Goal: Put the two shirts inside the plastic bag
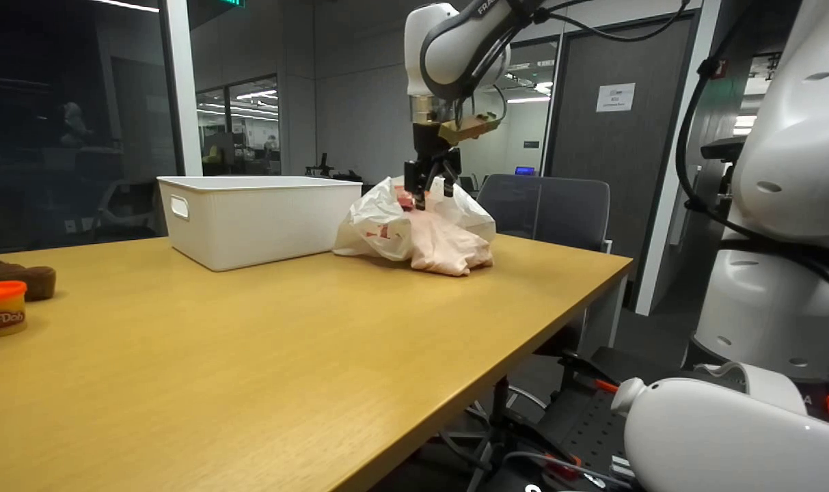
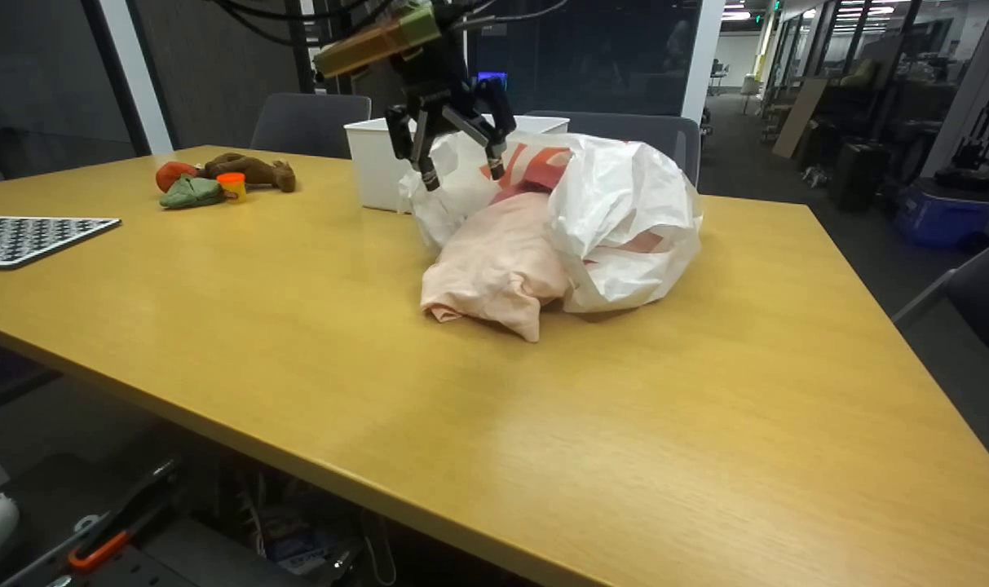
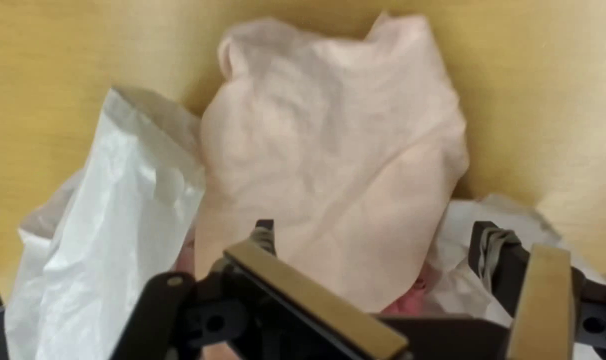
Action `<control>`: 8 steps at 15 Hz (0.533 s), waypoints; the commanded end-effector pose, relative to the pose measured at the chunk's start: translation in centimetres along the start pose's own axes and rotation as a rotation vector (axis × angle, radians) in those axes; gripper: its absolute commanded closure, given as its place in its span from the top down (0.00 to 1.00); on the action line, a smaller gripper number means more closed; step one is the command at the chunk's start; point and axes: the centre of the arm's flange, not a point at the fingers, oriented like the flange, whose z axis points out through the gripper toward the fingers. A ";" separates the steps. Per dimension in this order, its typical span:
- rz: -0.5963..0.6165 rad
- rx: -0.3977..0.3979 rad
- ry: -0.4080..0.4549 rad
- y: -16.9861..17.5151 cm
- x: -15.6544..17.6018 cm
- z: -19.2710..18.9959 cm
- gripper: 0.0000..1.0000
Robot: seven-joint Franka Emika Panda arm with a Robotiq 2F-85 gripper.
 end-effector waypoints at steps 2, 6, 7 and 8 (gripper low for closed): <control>-0.052 0.105 -0.099 2.0 -6.6 -0.8 1.00; -0.057 0.093 -0.070 0.6 -8.2 1.8 1.00; -0.053 0.080 -0.063 0.2 -8.2 2.3 1.00; -0.050 0.085 -0.055 -0.3 -8.0 3.2 1.00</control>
